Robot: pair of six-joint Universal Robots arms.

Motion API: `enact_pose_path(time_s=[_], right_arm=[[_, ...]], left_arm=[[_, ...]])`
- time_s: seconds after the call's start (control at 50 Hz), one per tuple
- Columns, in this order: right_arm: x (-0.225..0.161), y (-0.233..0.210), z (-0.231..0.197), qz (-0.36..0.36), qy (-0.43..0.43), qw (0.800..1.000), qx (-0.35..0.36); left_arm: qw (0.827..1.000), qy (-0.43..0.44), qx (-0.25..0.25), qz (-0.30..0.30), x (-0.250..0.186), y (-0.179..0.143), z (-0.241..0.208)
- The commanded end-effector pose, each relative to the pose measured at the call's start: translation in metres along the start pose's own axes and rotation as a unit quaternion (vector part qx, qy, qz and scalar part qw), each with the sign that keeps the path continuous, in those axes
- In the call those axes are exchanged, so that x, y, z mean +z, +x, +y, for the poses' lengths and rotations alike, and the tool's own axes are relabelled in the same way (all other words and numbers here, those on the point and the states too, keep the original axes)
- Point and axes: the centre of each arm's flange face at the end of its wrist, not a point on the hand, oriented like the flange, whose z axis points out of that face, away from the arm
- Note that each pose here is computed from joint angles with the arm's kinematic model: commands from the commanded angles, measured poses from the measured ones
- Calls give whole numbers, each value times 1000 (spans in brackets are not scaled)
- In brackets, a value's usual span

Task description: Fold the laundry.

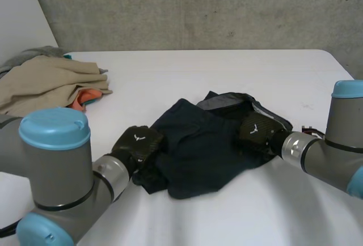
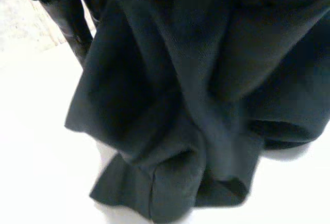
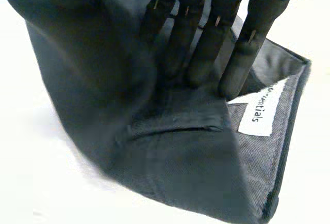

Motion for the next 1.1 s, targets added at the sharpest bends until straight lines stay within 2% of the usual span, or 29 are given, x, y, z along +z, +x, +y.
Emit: enact_pose_path(time_s=[0.02,0.12,0.2,0.3,0.42,0.5,0.58,0.66,0.72,0.82,0.9,0.96,1.02,1.1], right_arm=[[-5,15,-16,36,24,999,15],[-37,47,-48,83,47,995,27],[-75,86,-79,137,78,986,55],[-124,125,-115,182,127,970,103],[-146,145,-139,202,179,955,126],[-134,137,-147,180,194,955,137],[-103,120,-142,149,180,961,151],[-64,103,-129,130,158,964,169],[-30,84,-125,123,153,965,176],[17,61,-121,148,164,954,204],[35,43,-126,144,177,945,234],[34,33,-129,131,160,951,229],[19,45,-129,145,143,952,227],[-5,72,-128,175,134,949,226]], left_arm=[[999,36,7,-3,6,-3,-24],[995,101,-4,-7,-20,-12,-67],[983,179,-26,-10,-50,-20,-109],[962,257,-90,-20,-83,-42,-152],[948,276,-156,14,-89,-55,-169],[948,254,-192,20,-69,-66,-162],[954,205,-216,5,-32,-80,-140],[962,141,-232,-25,18,-99,-106],[963,117,-238,-39,37,-110,-93],[961,89,-247,-83,70,-138,-76],[959,93,-249,-98,76,-150,-81],[960,76,-251,-95,67,-146,-85],[962,62,-247,-100,48,-141,-88],[966,81,-215,-115,21,-138,-97]])
